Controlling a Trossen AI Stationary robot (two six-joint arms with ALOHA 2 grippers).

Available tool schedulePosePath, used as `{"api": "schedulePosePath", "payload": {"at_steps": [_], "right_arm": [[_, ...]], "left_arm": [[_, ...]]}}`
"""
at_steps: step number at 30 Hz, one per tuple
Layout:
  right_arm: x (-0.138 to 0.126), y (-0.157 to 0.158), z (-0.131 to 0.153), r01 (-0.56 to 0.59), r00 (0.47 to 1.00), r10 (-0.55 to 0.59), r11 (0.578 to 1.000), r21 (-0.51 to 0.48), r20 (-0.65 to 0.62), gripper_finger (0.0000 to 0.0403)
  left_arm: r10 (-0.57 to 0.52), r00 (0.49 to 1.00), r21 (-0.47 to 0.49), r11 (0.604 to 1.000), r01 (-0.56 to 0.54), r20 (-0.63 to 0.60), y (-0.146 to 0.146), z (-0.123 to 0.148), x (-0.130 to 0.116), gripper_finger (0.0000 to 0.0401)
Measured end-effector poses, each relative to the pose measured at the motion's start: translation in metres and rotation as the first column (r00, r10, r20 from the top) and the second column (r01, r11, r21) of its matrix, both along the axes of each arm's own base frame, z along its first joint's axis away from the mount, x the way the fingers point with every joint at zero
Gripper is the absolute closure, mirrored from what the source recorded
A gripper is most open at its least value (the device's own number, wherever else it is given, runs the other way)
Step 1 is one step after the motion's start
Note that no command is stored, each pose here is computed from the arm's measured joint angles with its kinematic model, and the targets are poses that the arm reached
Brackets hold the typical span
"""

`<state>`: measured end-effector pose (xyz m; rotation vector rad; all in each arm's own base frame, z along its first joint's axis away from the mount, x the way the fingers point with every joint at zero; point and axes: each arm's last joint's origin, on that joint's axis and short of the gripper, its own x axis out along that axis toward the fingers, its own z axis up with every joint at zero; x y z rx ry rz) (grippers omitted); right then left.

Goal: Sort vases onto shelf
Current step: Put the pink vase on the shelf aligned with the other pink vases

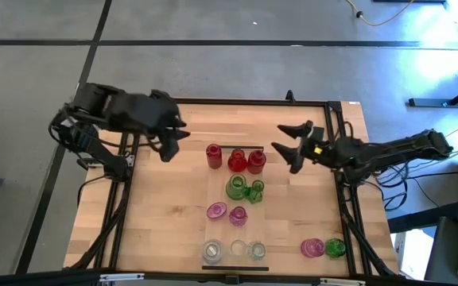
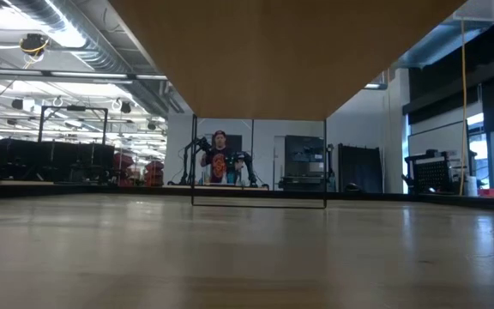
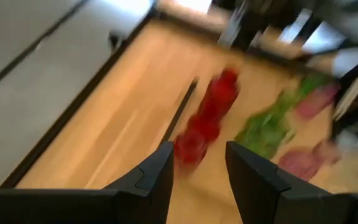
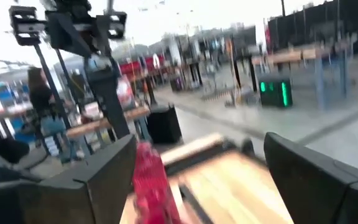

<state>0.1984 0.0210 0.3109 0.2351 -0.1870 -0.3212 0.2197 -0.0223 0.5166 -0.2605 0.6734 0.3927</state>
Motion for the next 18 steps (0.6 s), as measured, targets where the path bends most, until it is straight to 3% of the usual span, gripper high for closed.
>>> {"api": "schedulePosePath", "payload": {"at_steps": [6, 9, 13, 16, 18], "right_arm": [[-0.031, 0.004, -0.01, -0.038, 0.985, 0.068, 0.982, 0.185, -0.158, 0.0072], [-0.043, 0.012, 0.0, -0.076, 0.969, 0.131, 0.965, 0.25, -0.211, 0.0079], [-0.057, 0.025, 0.026, -0.13, 0.934, 0.208, 0.956, 0.264, -0.292, 0.0114], [-0.064, 0.035, 0.047, -0.213, 0.876, 0.314, 0.933, 0.29, -0.366, 0.0149], [-0.067, 0.042, 0.058, -0.276, 0.802, 0.411, 0.898, 0.342, -0.434, 0.0172]], "left_arm": [[-0.032, 0.992, -0.006, 0.999, 0.032, -0.125, -0.01, -0.027, 0.023, 0.0262], [-0.001, 0.979, -0.002, 1.0, 0.001, -0.206, -0.014, -0.045, 0.026, 0.0262], [-0.015, 0.963, -0.048, 0.999, 0.002, -0.268, -0.021, -0.064, 0.023, 0.0262], [-0.023, 0.953, -0.082, 0.997, -0.002, -0.301, -0.028, -0.074, 0.019, 0.0262], [-0.026, 0.947, -0.086, 0.996, -0.001, -0.32, -0.034, -0.081, 0.019, 0.0262]]}}
